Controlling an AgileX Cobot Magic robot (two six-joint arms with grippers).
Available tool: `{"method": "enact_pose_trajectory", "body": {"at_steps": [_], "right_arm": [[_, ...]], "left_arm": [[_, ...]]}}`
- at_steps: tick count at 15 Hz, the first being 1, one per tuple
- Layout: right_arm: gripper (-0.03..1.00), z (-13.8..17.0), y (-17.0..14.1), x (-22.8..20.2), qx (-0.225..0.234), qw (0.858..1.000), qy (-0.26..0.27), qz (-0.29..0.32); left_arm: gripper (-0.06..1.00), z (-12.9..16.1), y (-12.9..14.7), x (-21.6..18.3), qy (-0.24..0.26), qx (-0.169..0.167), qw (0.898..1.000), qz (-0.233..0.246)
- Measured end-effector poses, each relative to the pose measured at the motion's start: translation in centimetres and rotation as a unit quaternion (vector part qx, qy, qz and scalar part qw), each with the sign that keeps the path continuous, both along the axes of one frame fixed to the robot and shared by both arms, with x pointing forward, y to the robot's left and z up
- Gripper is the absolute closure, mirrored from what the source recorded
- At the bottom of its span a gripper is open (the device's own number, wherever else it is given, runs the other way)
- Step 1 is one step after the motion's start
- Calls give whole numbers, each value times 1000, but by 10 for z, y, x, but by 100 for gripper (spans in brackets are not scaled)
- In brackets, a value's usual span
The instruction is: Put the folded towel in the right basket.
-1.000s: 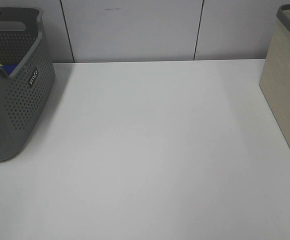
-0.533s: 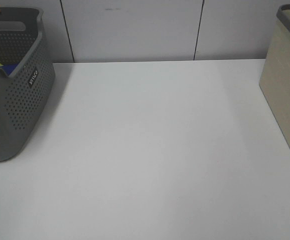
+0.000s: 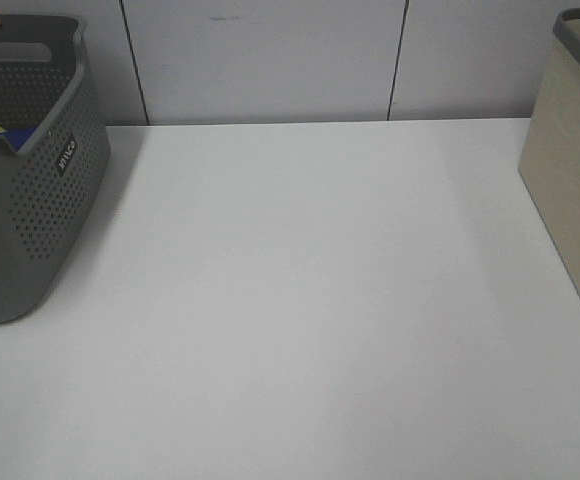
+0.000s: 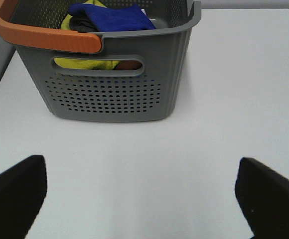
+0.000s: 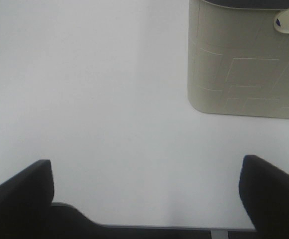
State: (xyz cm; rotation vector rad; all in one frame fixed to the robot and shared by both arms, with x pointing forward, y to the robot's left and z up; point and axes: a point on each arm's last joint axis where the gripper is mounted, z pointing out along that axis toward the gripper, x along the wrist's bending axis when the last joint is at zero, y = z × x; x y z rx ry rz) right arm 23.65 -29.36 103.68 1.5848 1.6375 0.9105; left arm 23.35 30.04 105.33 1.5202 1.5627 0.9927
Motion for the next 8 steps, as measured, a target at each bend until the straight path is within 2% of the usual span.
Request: {"method": "enact_pose_trajectory", "body": {"at_steps": [8], "right_arm": [[0,0,-3,0,-18,1000,0,-11]], "left_arm": [[-5,0,0,0,0,0,1000,0]]}}
